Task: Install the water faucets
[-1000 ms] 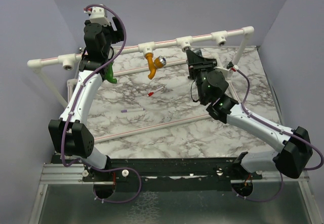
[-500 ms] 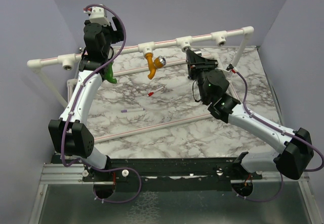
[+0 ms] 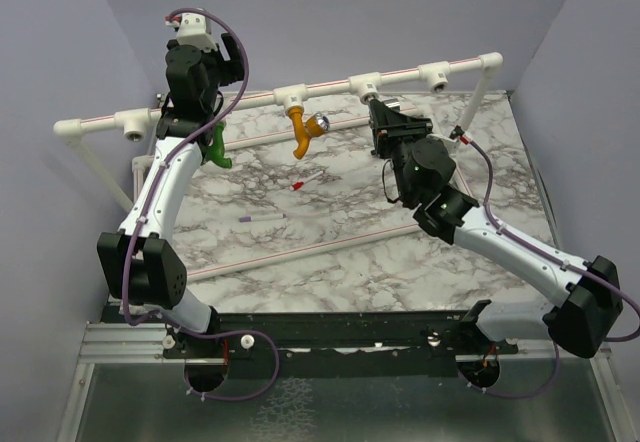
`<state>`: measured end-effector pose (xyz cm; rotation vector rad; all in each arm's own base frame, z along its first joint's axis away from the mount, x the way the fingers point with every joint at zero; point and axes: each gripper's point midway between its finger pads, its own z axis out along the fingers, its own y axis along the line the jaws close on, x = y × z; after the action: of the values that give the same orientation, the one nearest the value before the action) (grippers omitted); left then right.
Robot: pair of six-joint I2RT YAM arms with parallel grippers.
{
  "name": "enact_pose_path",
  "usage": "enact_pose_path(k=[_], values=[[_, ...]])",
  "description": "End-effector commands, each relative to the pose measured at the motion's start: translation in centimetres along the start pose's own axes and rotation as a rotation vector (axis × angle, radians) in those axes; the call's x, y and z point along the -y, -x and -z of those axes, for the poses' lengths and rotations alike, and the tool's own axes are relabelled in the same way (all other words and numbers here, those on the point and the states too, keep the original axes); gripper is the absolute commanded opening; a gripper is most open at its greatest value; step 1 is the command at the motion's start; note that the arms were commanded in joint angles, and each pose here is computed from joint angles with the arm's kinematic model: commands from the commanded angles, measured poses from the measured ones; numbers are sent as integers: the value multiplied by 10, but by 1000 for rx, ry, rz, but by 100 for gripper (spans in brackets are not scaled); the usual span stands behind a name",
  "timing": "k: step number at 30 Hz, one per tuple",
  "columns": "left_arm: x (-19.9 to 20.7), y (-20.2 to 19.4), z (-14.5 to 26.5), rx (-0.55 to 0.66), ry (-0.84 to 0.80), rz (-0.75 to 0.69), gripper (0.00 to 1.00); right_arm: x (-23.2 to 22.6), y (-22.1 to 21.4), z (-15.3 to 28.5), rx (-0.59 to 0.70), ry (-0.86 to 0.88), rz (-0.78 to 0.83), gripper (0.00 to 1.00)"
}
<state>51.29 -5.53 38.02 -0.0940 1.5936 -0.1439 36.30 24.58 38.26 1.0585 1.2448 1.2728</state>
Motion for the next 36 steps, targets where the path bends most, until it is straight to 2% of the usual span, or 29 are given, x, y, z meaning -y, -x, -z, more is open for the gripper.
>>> enact_pose_path(k=[1, 5, 9, 15, 23, 33, 36], values=[[-25, -161, 13, -475, 54, -40, 81, 56, -10, 12, -57, -147, 204, 22], [-24, -161, 13, -475, 54, -40, 81, 50, -8, 15, -58, -121, 213, 38], [-25, -161, 13, -475, 55, -39, 81, 46, -5, 19, -66, -108, 225, 50], [-24, -162, 13, -477, 53, -39, 81, 40, 0, 26, -77, -90, 241, 62], [-24, -161, 13, -475, 54, -41, 81, 20, 6, 41, -119, -17, 378, 67], [-25, -161, 13, -475, 57, -43, 81, -17, 23, 59, -157, 90, 754, 67], [-25, -161, 13, -475, 54, -41, 81, -32, 26, 61, -169, 151, 931, 67]])
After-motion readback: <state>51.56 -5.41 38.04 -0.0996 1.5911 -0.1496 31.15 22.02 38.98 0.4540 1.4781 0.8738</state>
